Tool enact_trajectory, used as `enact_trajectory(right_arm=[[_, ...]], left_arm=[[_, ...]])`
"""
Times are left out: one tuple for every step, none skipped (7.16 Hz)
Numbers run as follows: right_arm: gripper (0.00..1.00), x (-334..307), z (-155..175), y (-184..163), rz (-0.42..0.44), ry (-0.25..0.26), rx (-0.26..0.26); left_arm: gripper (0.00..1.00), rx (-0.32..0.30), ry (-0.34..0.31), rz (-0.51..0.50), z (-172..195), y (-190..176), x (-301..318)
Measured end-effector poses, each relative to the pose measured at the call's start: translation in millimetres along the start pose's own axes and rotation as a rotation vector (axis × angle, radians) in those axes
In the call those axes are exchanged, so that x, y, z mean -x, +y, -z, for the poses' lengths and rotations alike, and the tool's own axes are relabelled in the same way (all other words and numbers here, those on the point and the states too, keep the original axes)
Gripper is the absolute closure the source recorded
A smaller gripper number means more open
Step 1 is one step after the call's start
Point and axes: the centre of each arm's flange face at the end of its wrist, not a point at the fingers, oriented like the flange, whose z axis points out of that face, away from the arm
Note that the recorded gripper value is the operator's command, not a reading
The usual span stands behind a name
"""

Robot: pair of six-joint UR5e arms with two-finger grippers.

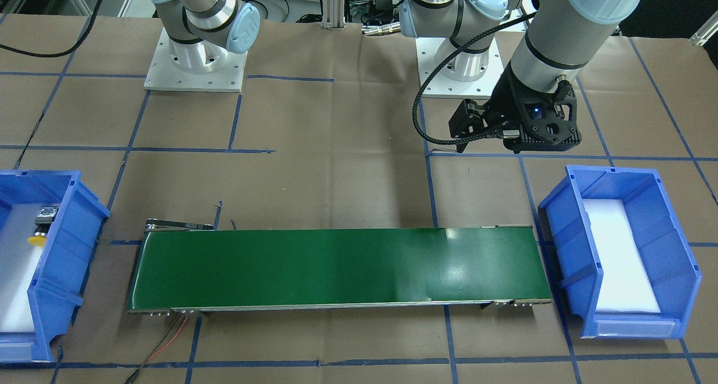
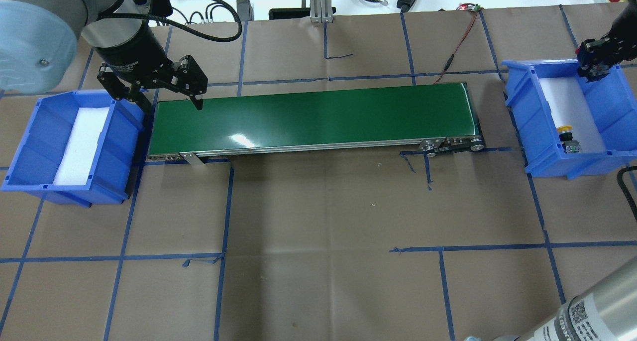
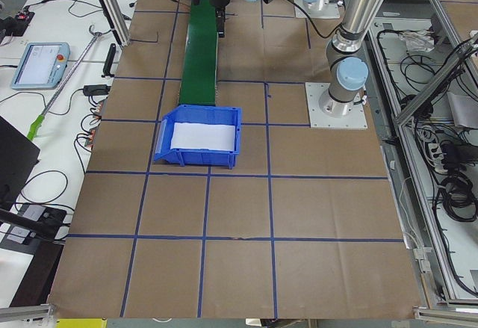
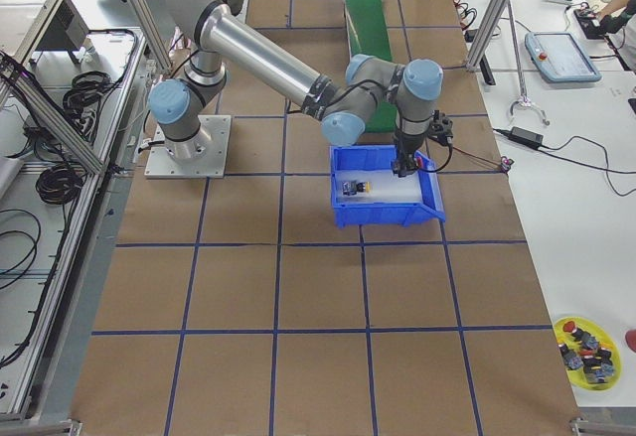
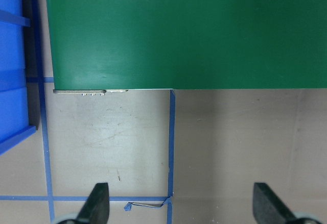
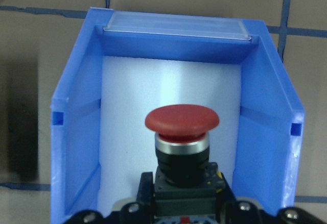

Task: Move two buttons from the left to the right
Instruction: 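Carry the red button into the right-side bin and release it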

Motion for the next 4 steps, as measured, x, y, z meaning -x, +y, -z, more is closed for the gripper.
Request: enact_trajectory(right_arm=[[0.96,2.1,-26.9,4.4,-0.001,0.002,-0.002],[0.96,5.3,-45.4,9.0,-0.004,-0.002,0.003],[0.95,6.5,-60.7,11.3,-0.006,-0.01,0.016],[0.94,6.6,-76.9,11.9,-0.006,-0.022,0.034]], left_arm=[[0.0,0.0,0.0,0.0,-0.1,0.0,0.0],[0.0,0.001,0.0,0.0,-0.1,0.0,0.0],[0.0,0.0,0.0,0.0,-0.1,-0.1,0.0],[0.0,0.0,0.0,0.0,-0.1,-0.1,0.0]])
